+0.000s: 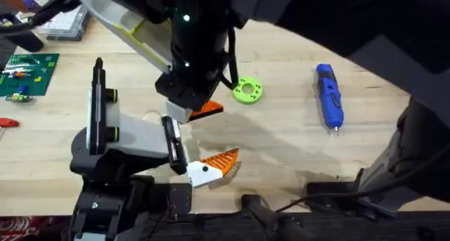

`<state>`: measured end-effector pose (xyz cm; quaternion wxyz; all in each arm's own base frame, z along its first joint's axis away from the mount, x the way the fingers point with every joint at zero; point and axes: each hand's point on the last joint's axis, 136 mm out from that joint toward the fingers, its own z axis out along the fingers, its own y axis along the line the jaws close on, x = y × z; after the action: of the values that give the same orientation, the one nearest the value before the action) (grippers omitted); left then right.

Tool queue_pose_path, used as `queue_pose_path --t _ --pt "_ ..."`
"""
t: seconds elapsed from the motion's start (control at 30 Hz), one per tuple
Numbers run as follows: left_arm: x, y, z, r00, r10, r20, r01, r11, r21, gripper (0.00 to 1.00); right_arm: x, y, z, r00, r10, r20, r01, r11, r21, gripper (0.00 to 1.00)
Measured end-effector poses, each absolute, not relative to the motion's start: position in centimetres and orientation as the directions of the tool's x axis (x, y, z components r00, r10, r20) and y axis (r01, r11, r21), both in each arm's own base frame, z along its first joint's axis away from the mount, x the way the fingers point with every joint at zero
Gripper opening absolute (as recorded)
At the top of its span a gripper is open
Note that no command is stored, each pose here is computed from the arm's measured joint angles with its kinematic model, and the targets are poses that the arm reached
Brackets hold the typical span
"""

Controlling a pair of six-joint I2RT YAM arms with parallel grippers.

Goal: Pick up the gripper from the table and insert it into the empty holder that is missing its gripper. Then pick up a screw, insert it into the mounting hole, and use the screwdriver to tighten it. Finally, clean up the table by picking up the vegetable and placing it into the bucket.

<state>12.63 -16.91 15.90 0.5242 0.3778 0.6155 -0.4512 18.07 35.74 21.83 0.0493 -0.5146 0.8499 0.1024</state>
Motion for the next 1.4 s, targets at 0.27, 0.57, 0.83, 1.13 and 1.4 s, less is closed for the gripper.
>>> queue_pose_path --t 0.27,0.57,0.83,1.13,1.4 --pt "12.6 -16.9 15.9 -0.165 -0.008 -0.986 0.938 0.307 -0.159 0.983 18.1 35.7 21.8 -0.465 -0.865 -0.189 -0.885 0.449 0.124 0.018" --pt "12.6 -16.9 15.9 -0.165 -0.008 -0.986 0.938 0.307 -0.159 0.983 18.1 35.7 21.8 -0.465 -0.865 -0.189 -0.885 0.449 0.124 0.005" --pt "12.6 -16.9 15.9 -0.165 -0.008 -0.986 0.938 0.307 -0.160 0.983 18.1 35.8 22.0 -0.463 -0.865 -0.195 -0.886 0.447 0.123 0.004" --pt "12.6 -16.9 15.9 -0.165 -0.008 -0.986 0.938 0.307 -0.160 0.983 18.0 35.6 24.0 -0.431 -0.873 -0.227 -0.902 0.416 0.114 0.004" --pt "12.6 -16.9 15.9 -0.165 -0.008 -0.986 0.938 0.307 -0.160 0.983 17.8 35.2 24.6 -0.397 -0.889 -0.227 -0.918 0.382 0.105 0.004"
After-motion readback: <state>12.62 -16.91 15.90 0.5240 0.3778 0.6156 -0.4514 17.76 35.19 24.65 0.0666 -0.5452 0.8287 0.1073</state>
